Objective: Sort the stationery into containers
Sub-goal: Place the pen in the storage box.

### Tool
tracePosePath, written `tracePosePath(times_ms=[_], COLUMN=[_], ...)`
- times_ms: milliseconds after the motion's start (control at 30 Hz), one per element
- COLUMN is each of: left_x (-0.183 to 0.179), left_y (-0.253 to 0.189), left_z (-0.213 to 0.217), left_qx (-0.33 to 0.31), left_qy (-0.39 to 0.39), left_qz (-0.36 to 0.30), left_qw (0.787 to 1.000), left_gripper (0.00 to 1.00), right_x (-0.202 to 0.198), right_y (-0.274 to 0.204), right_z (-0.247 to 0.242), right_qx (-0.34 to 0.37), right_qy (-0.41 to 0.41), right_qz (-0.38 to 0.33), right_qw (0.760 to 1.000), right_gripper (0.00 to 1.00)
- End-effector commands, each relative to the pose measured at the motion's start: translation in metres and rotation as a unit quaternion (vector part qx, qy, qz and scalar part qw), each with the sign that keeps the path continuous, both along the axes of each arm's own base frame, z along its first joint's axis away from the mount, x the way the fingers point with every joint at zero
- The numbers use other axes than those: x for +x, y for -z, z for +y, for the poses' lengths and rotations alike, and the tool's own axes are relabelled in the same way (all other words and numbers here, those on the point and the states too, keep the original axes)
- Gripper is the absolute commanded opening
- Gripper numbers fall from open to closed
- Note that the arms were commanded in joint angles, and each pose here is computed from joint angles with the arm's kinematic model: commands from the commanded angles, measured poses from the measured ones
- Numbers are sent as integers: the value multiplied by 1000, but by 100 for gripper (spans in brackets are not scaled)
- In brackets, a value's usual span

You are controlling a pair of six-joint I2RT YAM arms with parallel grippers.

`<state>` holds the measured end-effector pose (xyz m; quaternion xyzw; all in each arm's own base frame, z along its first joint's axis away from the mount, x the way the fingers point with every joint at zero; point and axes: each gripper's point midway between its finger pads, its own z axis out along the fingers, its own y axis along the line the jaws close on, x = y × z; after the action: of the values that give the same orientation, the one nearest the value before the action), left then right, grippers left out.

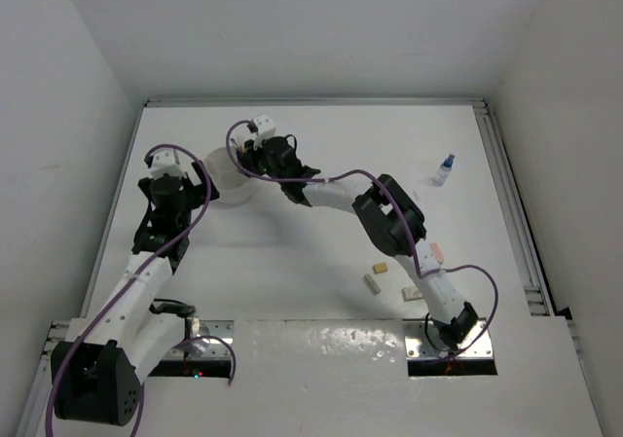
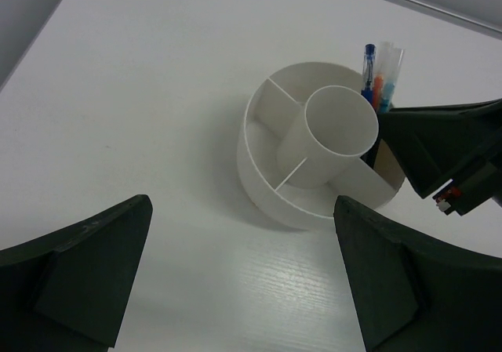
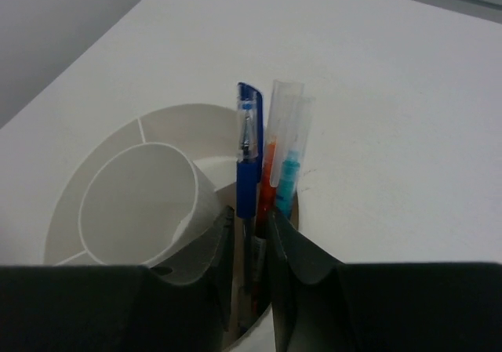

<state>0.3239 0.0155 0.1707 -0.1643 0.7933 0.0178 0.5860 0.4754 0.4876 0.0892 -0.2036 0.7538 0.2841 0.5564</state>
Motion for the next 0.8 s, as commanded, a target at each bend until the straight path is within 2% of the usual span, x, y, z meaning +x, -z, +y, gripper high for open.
tracePosePath(times_ms=[0,300,367,467,500,533,567,633,700,733,767], left_x=[3,4,4,4,5,4,4,4,4,5,6], left_y=[-12,-16,-17,-19,-21,-22,-24,-23,-23,-23,-22], left_z=[2,2,1,-3,-3,-4,-4,-5,-8,-11,-14], left_qx=[3,2,0,6,9,13,14,15,12,7,3], left_qy=[2,4,7,20,23,28,29,34,39,48,55], left_qz=[-25,-32,-33,-34,-37,-37,-40,-43,-45,-48,-48], left_qw=[1000,999,999,999,999,999,999,998,998,998,997], left_gripper=[100,100,100,100,100,100,100,100,100,100,100], right_x=[1,-7,-9,-15,-22,-26,-28,-47,-56,-69,-71], right_y=[-65,-99,-121,-150,-142,-163,-164,-140,-116,-84,-84], right_z=[-1,-5,-10,-34,-44,-65,-80,-118,-149,-181,-203], right_qx=[46,72,90,112,111,114,106,44,-39,-109,-140], right_qy=[5,2,7,9,4,-1,8,-4,1,21,48], right_qz=[-41,-65,-79,-75,-54,-48,-39,16,52,116,122], right_qw=[998,995,993,991,992,992,994,999,998,987,981], right_gripper=[23,26,27,35,38,44,47,59,62,63,52])
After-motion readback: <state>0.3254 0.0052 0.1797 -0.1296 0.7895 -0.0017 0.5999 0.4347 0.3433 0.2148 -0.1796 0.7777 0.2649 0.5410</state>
